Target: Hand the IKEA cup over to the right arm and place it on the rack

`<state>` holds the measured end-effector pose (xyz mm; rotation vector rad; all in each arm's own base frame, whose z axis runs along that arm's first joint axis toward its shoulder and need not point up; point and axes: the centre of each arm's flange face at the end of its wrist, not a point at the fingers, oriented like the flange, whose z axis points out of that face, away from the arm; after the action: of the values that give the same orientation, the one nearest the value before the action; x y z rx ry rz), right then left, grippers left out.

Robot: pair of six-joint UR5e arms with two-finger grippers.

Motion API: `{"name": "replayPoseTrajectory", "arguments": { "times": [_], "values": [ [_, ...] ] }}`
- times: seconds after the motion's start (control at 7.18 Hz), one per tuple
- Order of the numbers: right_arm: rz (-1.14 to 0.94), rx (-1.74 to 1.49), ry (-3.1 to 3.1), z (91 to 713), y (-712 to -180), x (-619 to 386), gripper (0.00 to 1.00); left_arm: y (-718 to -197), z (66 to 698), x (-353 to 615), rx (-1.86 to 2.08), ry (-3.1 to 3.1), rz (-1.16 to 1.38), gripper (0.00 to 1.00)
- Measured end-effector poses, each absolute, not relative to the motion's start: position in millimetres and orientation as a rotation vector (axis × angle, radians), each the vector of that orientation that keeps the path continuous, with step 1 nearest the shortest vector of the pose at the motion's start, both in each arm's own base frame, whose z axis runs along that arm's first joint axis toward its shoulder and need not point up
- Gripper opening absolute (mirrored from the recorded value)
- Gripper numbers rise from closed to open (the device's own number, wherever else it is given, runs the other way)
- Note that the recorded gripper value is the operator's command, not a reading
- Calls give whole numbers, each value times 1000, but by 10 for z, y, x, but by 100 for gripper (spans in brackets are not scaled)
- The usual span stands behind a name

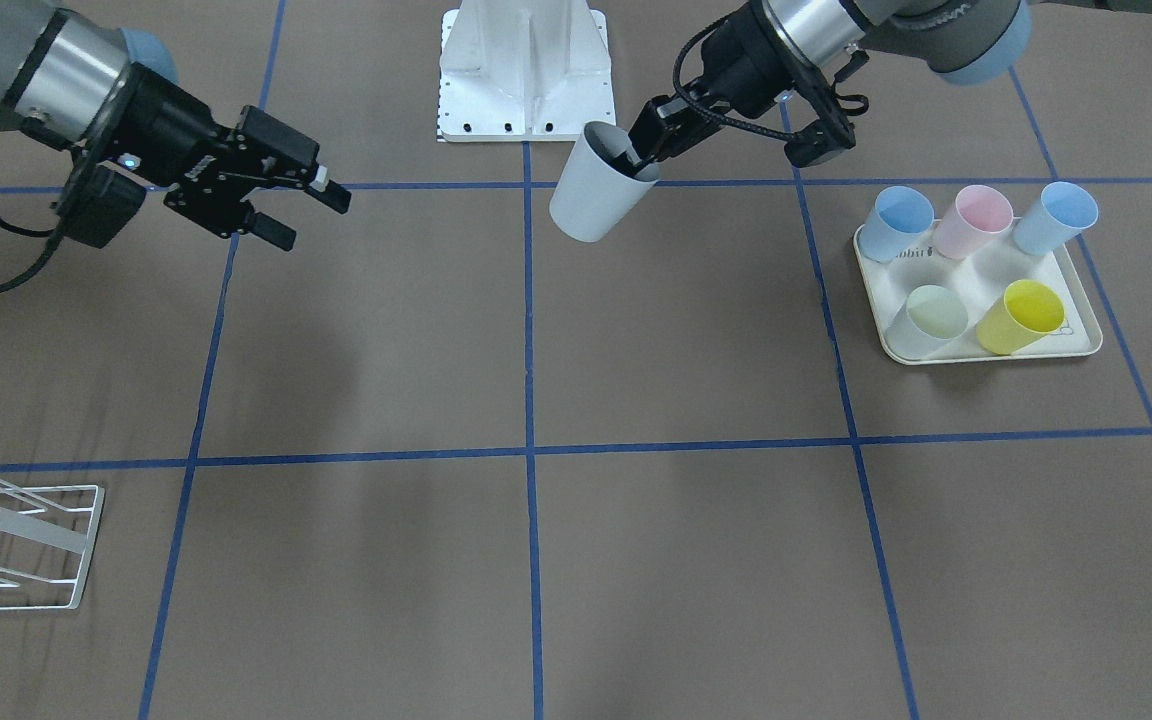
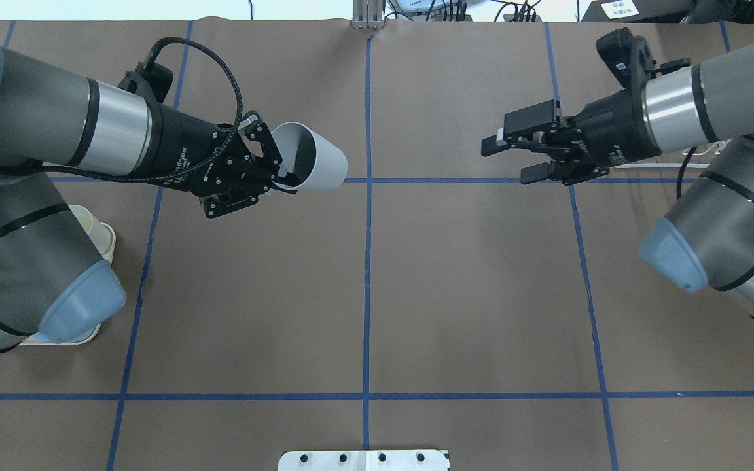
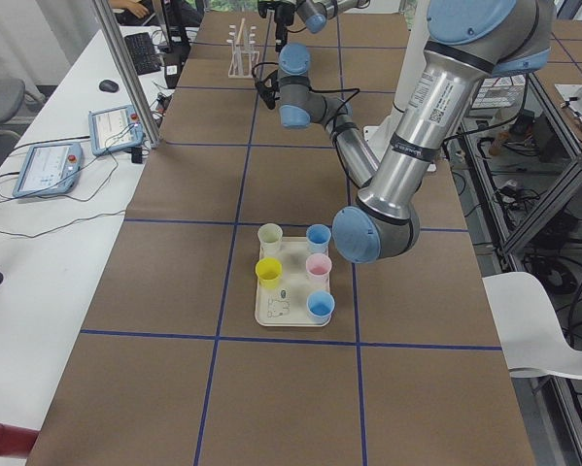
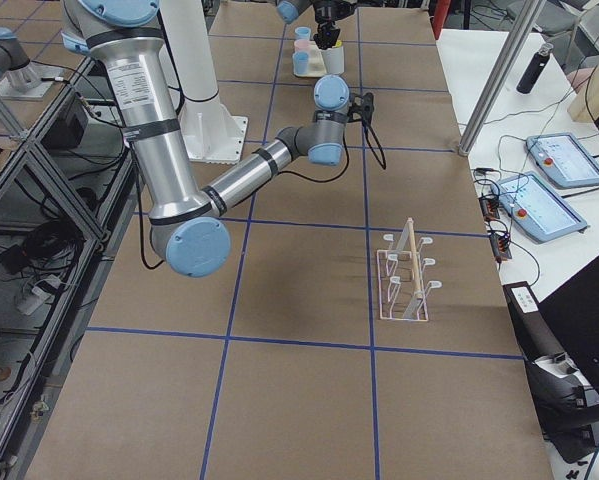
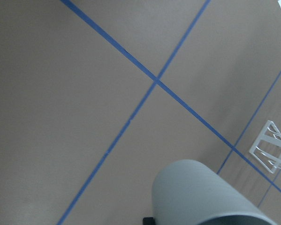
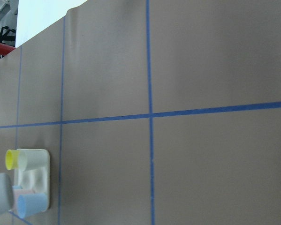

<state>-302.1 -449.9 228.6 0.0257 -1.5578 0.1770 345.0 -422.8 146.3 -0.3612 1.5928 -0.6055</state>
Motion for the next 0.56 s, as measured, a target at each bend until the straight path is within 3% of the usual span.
{"name": "replayPoseTrajectory", "arguments": {
  "times": [0.56],
  "values": [
    [491,-225,-1912,1838,-3975,-3532,96,-4323,1674,3509,-421,1938,-655,0]
  ]
}}
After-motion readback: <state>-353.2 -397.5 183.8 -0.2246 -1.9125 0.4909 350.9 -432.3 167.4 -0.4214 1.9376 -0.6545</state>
